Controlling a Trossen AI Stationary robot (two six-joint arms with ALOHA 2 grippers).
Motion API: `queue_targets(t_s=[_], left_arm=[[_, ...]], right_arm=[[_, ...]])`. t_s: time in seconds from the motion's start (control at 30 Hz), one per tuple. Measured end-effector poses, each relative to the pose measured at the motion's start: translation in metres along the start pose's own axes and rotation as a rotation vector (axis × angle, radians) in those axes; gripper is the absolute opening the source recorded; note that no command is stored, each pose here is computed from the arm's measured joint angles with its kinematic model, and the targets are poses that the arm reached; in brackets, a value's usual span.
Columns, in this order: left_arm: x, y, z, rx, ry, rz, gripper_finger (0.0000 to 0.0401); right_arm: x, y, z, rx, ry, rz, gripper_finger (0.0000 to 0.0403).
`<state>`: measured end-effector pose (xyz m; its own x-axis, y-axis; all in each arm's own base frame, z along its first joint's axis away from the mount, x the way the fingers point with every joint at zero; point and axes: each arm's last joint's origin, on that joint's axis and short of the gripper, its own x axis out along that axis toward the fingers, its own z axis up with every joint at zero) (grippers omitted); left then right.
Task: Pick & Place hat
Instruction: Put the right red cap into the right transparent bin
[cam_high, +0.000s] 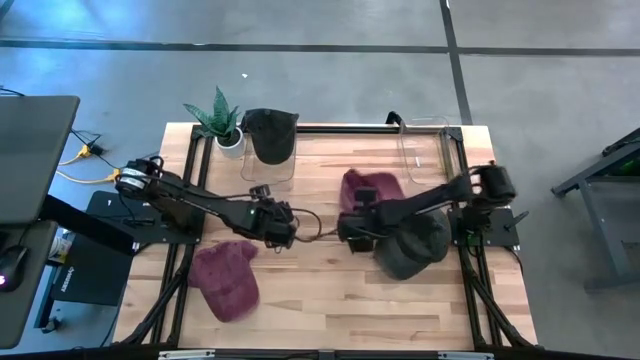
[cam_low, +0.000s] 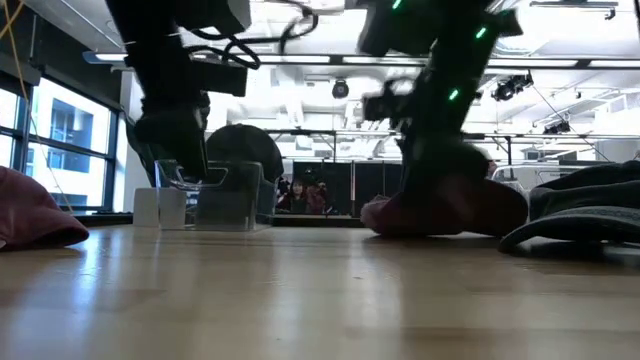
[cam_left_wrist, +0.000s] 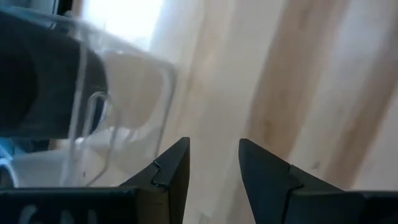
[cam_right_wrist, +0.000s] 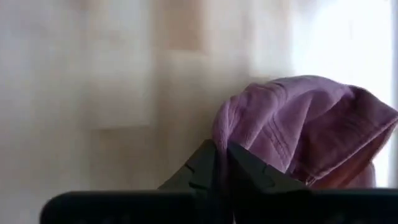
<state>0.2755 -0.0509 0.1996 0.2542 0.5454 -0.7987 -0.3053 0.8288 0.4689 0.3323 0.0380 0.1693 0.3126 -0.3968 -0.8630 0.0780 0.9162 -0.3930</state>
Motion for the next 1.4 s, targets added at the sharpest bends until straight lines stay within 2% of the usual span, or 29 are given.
queue_targets(t_s=[0.17,0.33,0.4,0.47,0.6,0.73,0.87,1.0,1.1,1.23,1.4], left_arm=[[0.001,-0.023,-0.002,0.102,-0.153,-0.083,0.0131],[-0.003,-0.041,0.02,0.187,-0.484,-0.252,0.0131],[-0.01,-0.039,0.037,0.182,-0.654,-0.273,0.0131],[-0.015,-0.034,0.05,0.206,-0.792,-0.301,0.0131],[-0.014,-0.022,0.064,0.273,-0.941,-0.38,0.0131],[-0.002,-0.012,0.069,0.36,-0.967,-0.459,0.0141],[0.02,-0.012,0.07,0.322,-0.895,-0.525,0.0182],[0.036,-0.019,0.069,0.3,-0.838,-0.543,0.023],[0.048,-0.028,0.065,0.32,-0.791,-0.551,0.0245],[0.047,-0.033,0.063,0.333,-0.777,-0.552,0.0231],[0.05,-0.033,0.06,0.348,-0.738,-0.554,0.0172]], right_arm=[[-0.033,-0.006,-0.018,-0.01,-0.275,0.258,0.0009],[-0.048,-0.013,-0.042,0.027,-0.581,0.447,0.0017],[-0.05,-0.017,-0.049,0.063,-0.686,0.492,0.0016],[-0.05,-0.019,-0.058,0.099,-0.728,0.506,0.0008],[-0.051,-0.021,-0.069,0.143,-0.735,0.497,0.001],[-0.05,-0.02,-0.07,0.157,-0.725,0.495,0.0013],[-0.05,-0.021,-0.07,0.142,-0.737,0.473,0.0005],[-0.05,-0.021,-0.07,0.146,-0.737,0.466,0.0013],[-0.05,-0.021,-0.07,0.145,-0.738,0.466,0.0014],[-0.05,-0.021,-0.069,0.147,-0.741,0.466,0.0005],[-0.051,-0.021,-0.069,0.15,-0.748,0.467,0.0013]])
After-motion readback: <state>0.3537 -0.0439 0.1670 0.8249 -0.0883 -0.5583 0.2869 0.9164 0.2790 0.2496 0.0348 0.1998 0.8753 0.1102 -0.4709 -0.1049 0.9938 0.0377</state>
